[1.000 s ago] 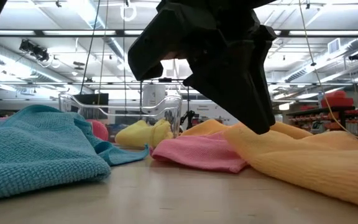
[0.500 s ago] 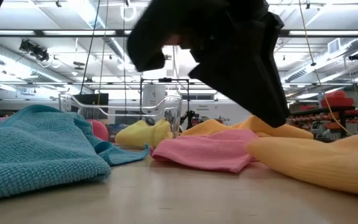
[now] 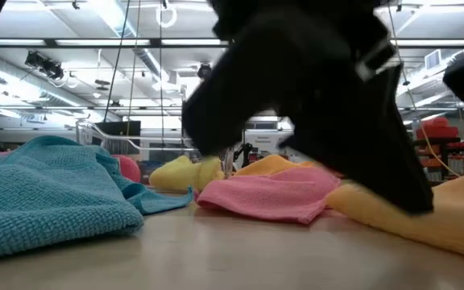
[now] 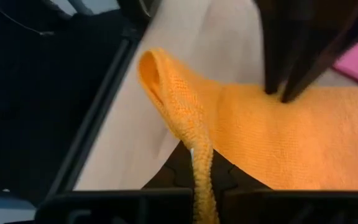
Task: Fold microfiber towels
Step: Fold the bottom orange microfiber cloth
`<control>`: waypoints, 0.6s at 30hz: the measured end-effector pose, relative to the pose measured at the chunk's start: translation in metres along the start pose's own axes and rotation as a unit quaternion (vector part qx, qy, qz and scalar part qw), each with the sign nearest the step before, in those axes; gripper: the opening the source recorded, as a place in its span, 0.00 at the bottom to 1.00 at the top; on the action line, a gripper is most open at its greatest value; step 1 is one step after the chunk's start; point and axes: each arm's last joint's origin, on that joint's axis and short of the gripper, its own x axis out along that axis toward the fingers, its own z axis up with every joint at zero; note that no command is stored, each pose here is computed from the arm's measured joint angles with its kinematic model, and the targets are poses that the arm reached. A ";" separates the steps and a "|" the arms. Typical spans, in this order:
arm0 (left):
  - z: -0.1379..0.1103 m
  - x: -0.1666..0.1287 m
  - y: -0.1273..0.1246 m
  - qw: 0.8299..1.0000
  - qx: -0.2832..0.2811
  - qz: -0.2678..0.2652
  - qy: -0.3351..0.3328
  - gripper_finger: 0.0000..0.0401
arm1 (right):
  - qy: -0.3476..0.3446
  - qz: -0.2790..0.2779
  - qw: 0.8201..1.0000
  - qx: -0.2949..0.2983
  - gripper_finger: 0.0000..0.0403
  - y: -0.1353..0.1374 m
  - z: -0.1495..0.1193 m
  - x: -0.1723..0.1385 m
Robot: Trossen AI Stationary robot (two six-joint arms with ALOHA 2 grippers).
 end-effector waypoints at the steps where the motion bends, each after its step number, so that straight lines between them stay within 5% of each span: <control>1: 0.000 0.003 -0.002 1.000 0.001 0.000 -0.003 0.16 | 0.002 -0.001 1.000 0.004 0.02 -0.001 0.000 0.001; 18: 0.005 0.001 -0.018 0.999 0.044 0.005 -0.005 0.02 | 0.011 -0.003 1.000 0.024 0.04 -0.003 -0.001 0.002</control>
